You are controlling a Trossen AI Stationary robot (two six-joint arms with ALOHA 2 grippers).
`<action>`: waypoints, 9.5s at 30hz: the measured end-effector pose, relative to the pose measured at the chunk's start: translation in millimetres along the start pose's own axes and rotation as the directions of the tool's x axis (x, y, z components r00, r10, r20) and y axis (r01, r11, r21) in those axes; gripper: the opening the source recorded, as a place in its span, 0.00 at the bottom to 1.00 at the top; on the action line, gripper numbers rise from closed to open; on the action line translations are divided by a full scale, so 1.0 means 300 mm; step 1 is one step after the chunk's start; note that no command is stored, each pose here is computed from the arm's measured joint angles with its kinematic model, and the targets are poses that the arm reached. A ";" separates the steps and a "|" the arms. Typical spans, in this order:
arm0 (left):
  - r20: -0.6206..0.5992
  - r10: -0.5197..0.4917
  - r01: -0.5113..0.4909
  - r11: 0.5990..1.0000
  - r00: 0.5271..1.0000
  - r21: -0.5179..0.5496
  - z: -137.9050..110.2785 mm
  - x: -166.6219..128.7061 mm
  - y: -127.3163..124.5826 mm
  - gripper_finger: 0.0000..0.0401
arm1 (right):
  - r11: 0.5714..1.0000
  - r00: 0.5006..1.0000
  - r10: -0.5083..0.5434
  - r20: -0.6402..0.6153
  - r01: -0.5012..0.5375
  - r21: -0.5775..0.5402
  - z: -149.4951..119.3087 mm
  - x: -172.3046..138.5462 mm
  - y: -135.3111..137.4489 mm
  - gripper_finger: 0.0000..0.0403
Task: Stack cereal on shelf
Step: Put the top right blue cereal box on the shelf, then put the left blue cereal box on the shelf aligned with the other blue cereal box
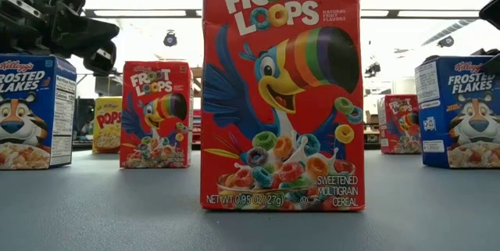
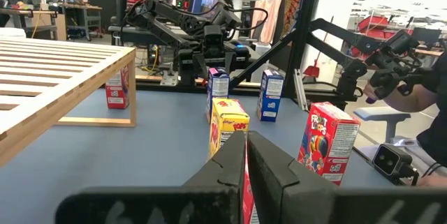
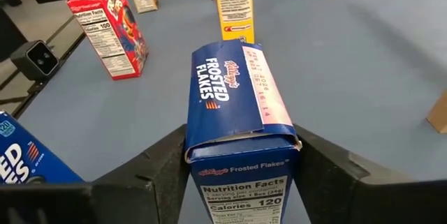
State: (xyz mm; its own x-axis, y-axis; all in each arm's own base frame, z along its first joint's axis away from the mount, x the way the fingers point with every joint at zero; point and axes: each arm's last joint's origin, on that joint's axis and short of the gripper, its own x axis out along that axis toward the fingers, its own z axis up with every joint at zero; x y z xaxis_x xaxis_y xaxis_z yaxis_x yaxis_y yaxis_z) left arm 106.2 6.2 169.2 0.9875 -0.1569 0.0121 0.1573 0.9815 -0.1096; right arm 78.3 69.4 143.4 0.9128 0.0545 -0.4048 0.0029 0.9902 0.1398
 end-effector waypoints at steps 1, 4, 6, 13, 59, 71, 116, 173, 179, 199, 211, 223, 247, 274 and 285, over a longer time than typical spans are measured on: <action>0.000 0.000 0.000 1.000 1.000 0.000 0.000 0.000 0.000 0.00 | 1.000 1.000 0.000 0.001 0.000 0.001 0.000 0.000 0.000 0.52; 0.000 0.000 0.000 1.000 1.000 0.000 0.000 0.000 0.000 0.00 | 1.000 1.000 0.002 0.010 -0.002 0.002 0.003 0.001 0.002 0.51; 0.000 0.000 0.000 1.000 1.000 0.000 0.000 0.000 0.000 0.00 | 1.000 1.000 0.011 0.025 -0.011 0.008 0.009 0.001 0.006 0.50; 0.000 0.000 0.000 1.000 1.000 0.000 0.000 0.000 0.000 0.00 | 0.999 0.997 0.022 0.079 -0.020 -0.034 0.029 0.000 0.017 0.49; 0.000 0.000 0.000 1.000 1.000 0.000 0.000 0.000 0.000 0.00 | 0.963 0.855 -0.185 0.485 0.257 -0.086 0.348 -0.017 -0.001 0.45; 0.000 0.000 0.000 1.000 1.000 0.000 0.000 0.000 0.000 0.00 | 0.958 0.828 -0.139 0.544 0.251 -0.137 0.382 0.058 0.025 0.46; -0.002 0.000 0.000 1.000 1.000 -0.001 -0.001 0.001 0.000 0.00 | 0.928 0.784 -0.008 0.621 0.236 -0.287 0.740 0.291 -0.631 0.44; -0.003 0.000 0.000 1.000 1.000 -0.001 -0.001 0.001 0.000 0.00 | 0.991 0.793 0.036 0.608 0.048 -0.121 0.663 0.143 -1.076 0.62; -0.003 0.000 0.000 1.000 1.000 -0.001 -0.001 0.001 0.000 0.00 | 0.987 0.785 0.050 0.618 0.055 -0.150 0.713 0.094 -1.034 0.67; -0.003 0.000 0.000 1.000 1.000 -0.001 -0.001 0.001 0.000 0.00 | 0.967 0.804 0.076 0.590 0.086 -0.241 0.713 -0.021 -0.665 0.68; -0.003 0.000 0.000 1.000 1.000 -0.001 -0.001 0.001 0.000 0.00 | 0.979 0.779 0.050 0.625 0.085 -0.185 0.537 -0.024 -0.497 0.68; -0.003 0.000 0.000 1.000 1.000 -0.001 -0.001 0.001 0.000 0.00 | 0.988 0.795 -0.029 0.606 0.114 -0.103 0.430 -0.030 -0.472 0.68; -0.003 0.000 0.000 1.000 1.000 -0.001 -0.001 0.001 0.000 0.00 | 0.969 0.857 0.067 0.511 0.066 -0.239 0.439 0.082 -0.472 0.64; 0.142 -0.019 0.013 0.999 0.990 0.045 0.048 -0.003 -0.006 0.00 | 0.955 0.883 0.210 0.419 -0.093 -0.283 0.493 0.230 -0.446 0.58; 0.255 -0.030 0.021 0.999 0.966 0.039 0.084 -0.011 -0.012 0.00 | 0.952 0.886 0.208 0.414 -0.087 -0.293 0.490 0.227 -0.445 0.58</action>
State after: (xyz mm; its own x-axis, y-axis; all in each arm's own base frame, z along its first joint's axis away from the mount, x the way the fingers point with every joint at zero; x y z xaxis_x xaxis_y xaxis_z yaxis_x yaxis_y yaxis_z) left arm 102.6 6.0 194.7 0.9510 -0.1531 0.2684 0.1779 0.9815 -0.0702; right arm 200.2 -78.0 230.1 0.9785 0.2014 0.0440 -0.1965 0.9758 -0.0960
